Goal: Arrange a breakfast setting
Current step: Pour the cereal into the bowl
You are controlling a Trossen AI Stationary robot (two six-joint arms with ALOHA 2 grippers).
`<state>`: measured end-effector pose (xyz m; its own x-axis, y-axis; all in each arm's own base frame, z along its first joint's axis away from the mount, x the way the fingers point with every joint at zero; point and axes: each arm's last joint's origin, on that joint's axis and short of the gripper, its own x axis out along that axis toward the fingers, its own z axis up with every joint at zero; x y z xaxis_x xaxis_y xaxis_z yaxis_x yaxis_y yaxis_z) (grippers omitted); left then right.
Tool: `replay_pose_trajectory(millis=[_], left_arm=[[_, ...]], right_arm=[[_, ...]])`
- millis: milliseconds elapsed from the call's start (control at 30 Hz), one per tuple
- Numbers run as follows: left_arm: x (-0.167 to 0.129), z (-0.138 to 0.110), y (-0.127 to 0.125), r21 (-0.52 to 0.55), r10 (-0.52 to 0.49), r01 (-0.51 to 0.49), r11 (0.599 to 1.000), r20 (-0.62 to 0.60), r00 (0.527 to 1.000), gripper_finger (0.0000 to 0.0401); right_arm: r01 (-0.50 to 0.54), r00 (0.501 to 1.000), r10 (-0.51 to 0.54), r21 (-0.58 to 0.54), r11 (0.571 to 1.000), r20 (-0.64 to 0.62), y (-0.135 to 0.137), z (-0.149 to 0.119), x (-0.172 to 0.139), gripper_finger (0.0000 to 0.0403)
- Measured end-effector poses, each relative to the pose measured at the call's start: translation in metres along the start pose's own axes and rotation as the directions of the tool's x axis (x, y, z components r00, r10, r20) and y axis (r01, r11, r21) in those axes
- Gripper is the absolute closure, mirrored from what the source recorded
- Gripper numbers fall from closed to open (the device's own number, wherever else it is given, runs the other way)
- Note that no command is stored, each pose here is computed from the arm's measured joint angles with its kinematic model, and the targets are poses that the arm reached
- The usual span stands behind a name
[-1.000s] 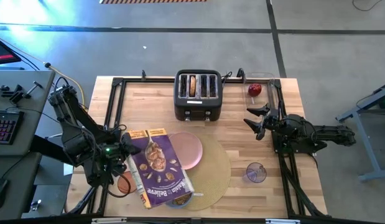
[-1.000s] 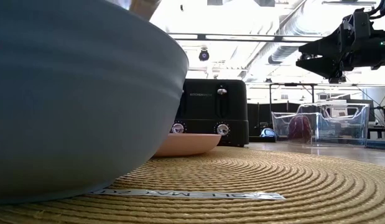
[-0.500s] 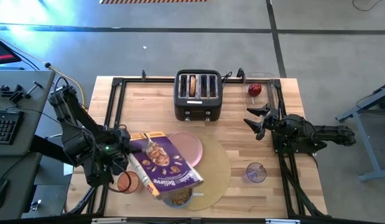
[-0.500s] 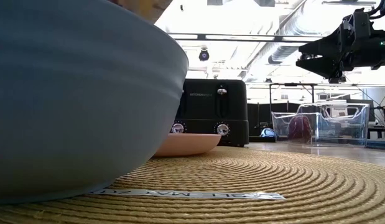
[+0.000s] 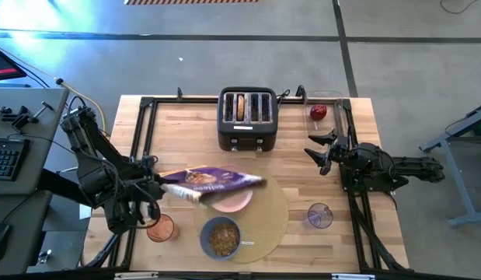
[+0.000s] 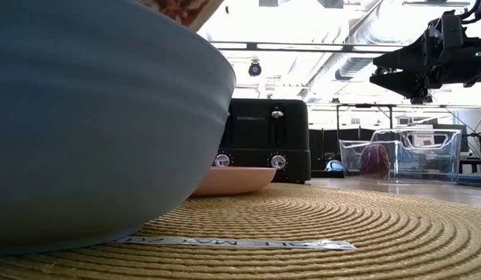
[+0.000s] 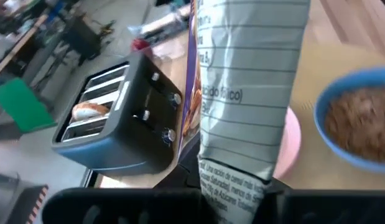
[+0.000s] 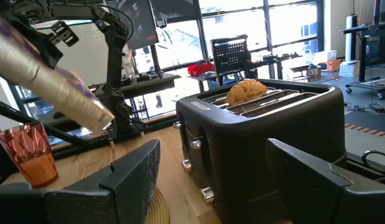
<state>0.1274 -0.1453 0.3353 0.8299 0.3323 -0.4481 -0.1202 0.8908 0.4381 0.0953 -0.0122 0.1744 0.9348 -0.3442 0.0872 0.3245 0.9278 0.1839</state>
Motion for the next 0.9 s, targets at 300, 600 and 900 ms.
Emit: replay_pose_trajectory(millis=[300,600,900], left_arm=[[0.001,0.004,0.006,-0.240,0.191,-0.157,0.958,0.124,0.974,0.0396],[0.022,-0.008,0.011,-0.403,0.351,-0.277,0.872,0.121,0.929,0.0396],[0.049,-0.036,0.011,-0.483,0.486,-0.383,0.788,0.104,0.868,0.0396]], right_arm=[[0.000,1.000,0.000,0.000,1.000,0.000,0.000,0.000,0.000,0.0119],[0.000,1.000,0.000,0.000,1.000,0.000,0.000,0.000,0.000,0.0119],[0.000,1.000,0.000,0.000,1.000,0.000,0.000,0.000,0.000,0.0119]])
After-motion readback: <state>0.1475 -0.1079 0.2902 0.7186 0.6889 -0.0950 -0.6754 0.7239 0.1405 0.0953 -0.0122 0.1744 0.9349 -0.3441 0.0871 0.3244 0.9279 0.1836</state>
